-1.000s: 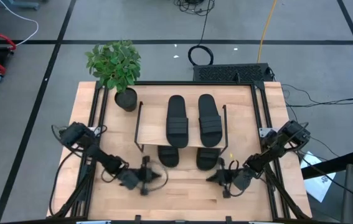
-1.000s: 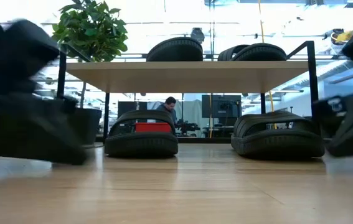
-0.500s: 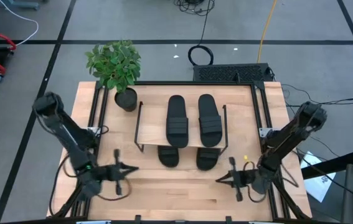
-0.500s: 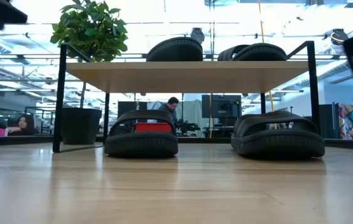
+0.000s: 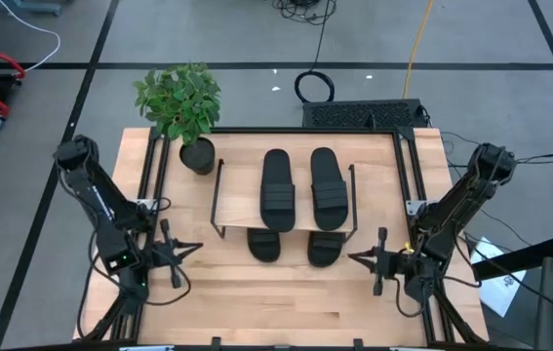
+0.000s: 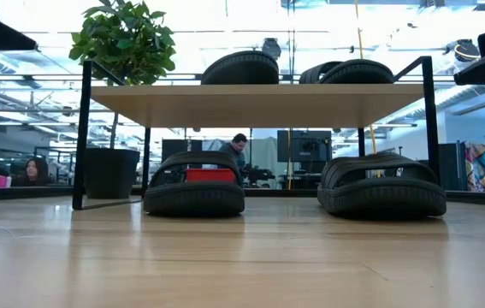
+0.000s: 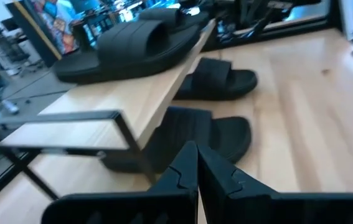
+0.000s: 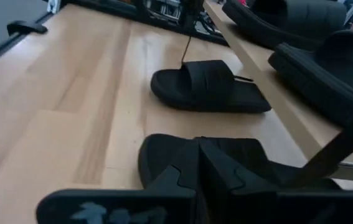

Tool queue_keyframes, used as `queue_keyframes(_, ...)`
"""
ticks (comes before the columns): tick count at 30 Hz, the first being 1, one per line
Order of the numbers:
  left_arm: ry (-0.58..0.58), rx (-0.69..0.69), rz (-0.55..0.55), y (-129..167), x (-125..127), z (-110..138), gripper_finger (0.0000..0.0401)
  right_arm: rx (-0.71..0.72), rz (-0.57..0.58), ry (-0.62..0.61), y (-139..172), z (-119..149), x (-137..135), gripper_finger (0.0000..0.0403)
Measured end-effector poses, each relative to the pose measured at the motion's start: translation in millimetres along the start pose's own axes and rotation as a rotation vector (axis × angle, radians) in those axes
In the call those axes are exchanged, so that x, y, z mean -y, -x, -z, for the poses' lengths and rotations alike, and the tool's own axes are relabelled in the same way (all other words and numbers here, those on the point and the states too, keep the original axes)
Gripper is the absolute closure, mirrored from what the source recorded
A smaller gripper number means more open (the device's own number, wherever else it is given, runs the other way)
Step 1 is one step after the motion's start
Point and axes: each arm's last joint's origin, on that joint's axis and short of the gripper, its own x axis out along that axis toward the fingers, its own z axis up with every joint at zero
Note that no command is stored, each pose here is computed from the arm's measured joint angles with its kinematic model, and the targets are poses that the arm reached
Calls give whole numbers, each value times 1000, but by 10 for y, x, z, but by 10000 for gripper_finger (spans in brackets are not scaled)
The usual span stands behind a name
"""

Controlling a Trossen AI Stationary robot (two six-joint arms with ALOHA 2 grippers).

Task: Pick and place slides into the shelf
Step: Adjust the slides under the shelf and on the shelf

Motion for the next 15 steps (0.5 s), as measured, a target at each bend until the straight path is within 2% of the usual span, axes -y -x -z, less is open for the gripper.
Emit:
queue_keyframes(8,63,-82,-134,-139,-203,85,401,3,4,85,14,-30,43,403)
queue_keyframes(15,143,-231,-234,-341,-348,108,400,4,84,45,-57,-42,103,403)
